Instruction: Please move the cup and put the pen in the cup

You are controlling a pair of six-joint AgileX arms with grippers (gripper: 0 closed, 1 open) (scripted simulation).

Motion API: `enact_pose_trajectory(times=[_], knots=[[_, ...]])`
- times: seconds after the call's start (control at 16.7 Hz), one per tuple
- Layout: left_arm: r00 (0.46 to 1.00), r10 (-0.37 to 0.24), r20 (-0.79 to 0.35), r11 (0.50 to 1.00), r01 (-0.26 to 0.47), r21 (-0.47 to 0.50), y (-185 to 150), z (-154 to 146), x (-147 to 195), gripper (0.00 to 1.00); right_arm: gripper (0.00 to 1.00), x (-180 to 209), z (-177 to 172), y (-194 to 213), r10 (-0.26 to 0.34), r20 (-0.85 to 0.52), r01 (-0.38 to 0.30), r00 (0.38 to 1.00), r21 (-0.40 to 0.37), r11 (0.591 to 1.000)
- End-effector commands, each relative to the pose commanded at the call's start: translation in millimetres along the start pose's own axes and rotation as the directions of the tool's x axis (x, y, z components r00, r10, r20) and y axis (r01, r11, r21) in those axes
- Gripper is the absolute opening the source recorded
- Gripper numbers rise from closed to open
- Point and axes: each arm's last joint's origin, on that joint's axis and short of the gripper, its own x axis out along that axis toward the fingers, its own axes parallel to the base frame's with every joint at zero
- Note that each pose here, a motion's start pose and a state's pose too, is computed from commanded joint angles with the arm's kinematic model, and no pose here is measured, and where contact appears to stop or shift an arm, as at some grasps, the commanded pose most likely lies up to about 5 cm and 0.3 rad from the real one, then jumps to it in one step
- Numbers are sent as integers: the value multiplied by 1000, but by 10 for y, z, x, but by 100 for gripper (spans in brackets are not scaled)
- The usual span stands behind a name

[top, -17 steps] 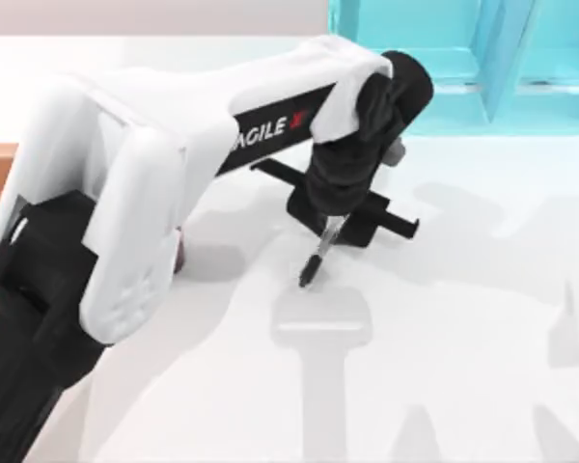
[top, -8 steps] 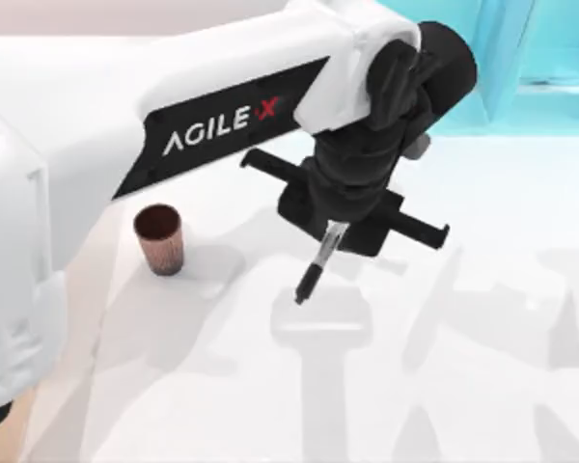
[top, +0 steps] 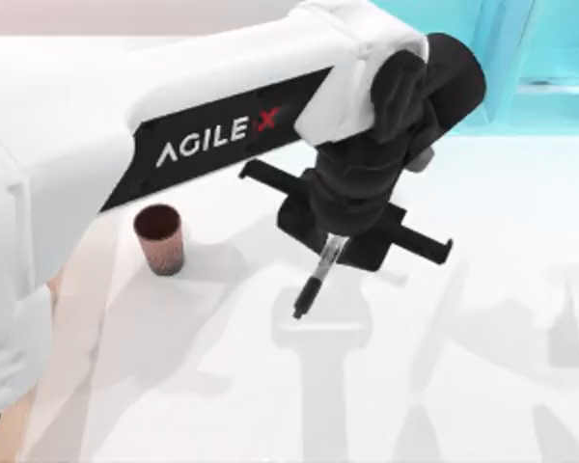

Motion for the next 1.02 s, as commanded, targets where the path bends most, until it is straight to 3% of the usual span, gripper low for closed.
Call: enact_pose_trajectory(times=[0.24,0.54,0.78,1.02], knots=[[996,-30,84,999,32,-14,76,-17,41,0,100,0,0,0,0,0,0,1000,0,1000],[944,-91,318,993,109,-38,291,-85,106,0,100,0,0,0,0,0,0,1000,0,1000],[826,-114,553,984,170,-52,564,-234,148,0,100,0,0,0,0,0,0,1000,0,1000],[638,-85,765,977,205,-63,909,-524,186,0,100,0,0,0,0,0,0,1000,0,1000]])
